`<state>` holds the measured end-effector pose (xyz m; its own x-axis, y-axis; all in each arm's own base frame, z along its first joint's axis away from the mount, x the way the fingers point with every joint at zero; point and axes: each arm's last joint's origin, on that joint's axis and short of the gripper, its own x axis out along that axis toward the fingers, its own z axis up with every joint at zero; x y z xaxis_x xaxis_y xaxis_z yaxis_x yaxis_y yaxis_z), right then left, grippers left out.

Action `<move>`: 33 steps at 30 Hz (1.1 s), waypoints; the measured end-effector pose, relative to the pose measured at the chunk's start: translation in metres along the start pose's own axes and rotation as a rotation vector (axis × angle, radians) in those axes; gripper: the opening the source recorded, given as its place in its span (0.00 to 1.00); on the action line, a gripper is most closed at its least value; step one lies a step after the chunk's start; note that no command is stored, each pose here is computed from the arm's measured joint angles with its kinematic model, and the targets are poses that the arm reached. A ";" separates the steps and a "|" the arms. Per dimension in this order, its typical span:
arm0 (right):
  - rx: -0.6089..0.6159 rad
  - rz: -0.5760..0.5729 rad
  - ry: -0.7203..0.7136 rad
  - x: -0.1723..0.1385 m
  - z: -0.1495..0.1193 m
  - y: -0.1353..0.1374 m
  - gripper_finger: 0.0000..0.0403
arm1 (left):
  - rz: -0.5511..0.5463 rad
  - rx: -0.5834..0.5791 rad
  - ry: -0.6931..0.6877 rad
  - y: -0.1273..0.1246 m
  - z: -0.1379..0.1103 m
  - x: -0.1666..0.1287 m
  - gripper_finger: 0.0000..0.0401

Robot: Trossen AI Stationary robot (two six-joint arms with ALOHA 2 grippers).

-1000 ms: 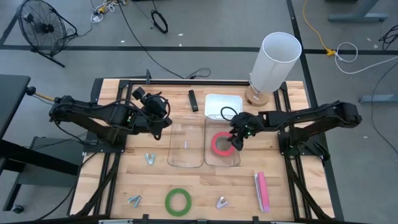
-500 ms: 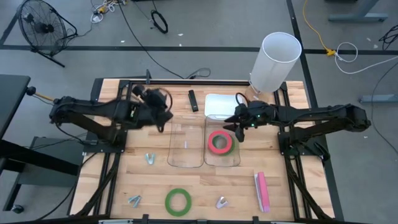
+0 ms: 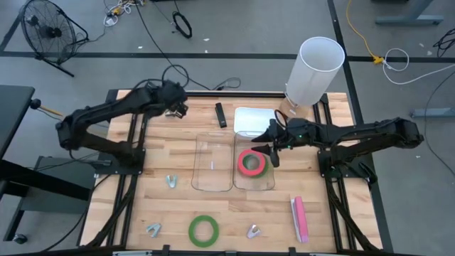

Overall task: Pick and place Stapler, Stapler remover, tape
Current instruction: Put the black staple remover into the white bin

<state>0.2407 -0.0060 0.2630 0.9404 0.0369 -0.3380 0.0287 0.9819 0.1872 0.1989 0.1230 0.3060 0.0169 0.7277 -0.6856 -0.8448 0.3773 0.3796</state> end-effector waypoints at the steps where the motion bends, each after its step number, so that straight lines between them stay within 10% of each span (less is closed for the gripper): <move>1: -0.007 0.008 -0.005 0.000 0.000 0.002 0.40 | -0.007 -0.013 0.017 0.002 -0.002 0.007 0.44; 33: -0.090 0.080 -0.046 0.000 0.002 0.019 0.40 | -0.080 -0.247 0.225 0.006 -0.064 0.139 0.58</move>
<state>0.2424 0.0127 0.2684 0.9530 0.1097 -0.2825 -0.0761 0.9889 0.1275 0.1617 0.1891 0.1732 -0.0073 0.5464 -0.8375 -0.9501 0.2574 0.1762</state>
